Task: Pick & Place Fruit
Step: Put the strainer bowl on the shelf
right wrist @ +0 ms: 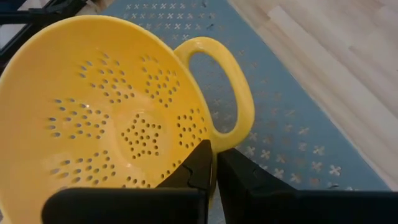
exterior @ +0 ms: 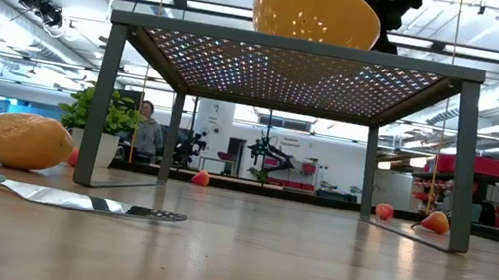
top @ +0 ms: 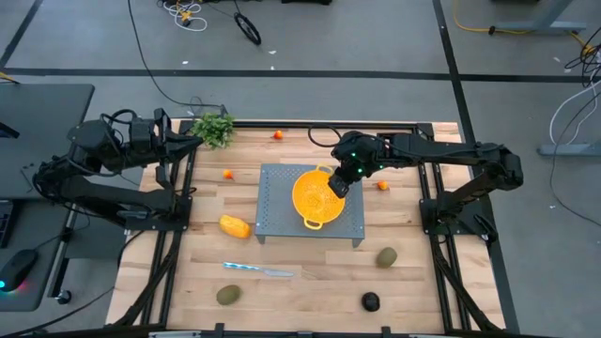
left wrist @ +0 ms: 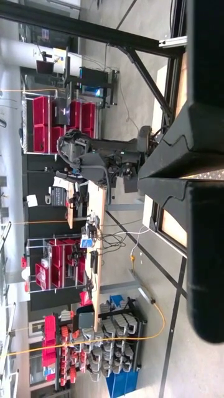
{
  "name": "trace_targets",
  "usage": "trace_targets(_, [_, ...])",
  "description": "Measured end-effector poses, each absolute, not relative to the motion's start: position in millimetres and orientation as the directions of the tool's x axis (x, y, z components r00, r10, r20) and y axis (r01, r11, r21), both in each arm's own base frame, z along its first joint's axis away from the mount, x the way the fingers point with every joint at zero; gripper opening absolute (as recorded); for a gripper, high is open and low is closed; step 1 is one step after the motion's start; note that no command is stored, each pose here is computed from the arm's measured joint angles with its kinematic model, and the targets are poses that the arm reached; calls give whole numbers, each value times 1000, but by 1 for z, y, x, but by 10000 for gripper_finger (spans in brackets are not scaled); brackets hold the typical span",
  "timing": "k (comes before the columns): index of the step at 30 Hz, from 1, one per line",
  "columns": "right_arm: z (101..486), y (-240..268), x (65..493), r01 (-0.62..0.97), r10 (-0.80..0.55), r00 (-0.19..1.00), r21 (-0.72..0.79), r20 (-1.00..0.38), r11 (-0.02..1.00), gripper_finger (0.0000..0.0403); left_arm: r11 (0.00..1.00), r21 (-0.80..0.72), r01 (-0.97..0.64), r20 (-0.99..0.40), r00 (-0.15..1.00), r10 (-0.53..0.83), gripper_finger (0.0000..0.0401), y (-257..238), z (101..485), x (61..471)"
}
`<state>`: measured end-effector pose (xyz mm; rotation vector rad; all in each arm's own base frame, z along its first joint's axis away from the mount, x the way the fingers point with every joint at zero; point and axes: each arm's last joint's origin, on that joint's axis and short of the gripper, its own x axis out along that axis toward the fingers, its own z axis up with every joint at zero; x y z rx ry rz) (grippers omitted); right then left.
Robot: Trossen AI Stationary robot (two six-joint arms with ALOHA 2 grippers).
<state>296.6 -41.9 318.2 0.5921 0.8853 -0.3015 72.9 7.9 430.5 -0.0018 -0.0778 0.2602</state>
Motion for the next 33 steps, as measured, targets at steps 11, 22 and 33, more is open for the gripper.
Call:
trace_targets(11, [318,-42,297,480,-1,605,364,-796,798,25,966,-14,-257,76,963,257,6,8,431,73])
trace_targets(22, [318,-42,296,493,-7,604,367,-797,789,46,966,-15,-256,76,963,257,6,8,431,73])
trace_targets(33, [318,-42,296,493,-7,604,366,-797,789,117,967,-15,-256,76,963,257,5,8,431,73])
